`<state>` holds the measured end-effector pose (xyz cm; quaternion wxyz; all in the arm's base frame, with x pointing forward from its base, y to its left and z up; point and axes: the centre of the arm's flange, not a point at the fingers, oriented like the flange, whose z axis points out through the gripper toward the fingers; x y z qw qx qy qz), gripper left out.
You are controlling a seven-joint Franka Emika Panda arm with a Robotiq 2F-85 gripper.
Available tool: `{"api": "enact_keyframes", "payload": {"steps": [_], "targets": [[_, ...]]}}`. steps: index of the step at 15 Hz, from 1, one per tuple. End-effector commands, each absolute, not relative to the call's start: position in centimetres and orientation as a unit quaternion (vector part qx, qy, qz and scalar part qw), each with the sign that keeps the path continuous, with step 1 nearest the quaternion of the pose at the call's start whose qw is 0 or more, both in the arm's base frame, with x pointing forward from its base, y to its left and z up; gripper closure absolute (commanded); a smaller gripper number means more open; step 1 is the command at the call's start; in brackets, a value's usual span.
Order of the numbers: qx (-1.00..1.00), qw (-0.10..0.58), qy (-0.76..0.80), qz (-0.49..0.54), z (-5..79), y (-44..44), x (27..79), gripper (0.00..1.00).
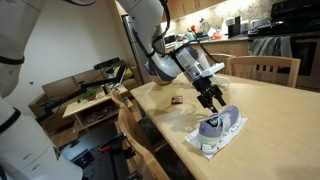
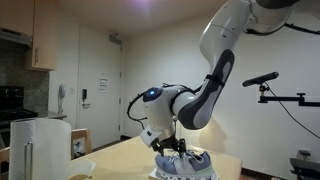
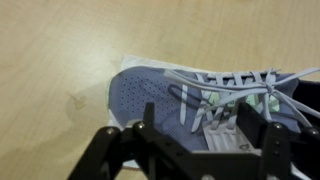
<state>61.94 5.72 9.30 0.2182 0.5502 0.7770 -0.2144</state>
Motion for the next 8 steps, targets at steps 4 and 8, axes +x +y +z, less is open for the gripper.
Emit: {"api": "enact_keyframes", "payload": {"steps": [4, 8], "targets": [[0.563, 0.222, 0.769, -0.206, 9.15, 5.69, 62.43, 0.69], [0.562, 0.226, 0.768, -0.208, 9.15, 5.98, 62.32, 0.98]]}}
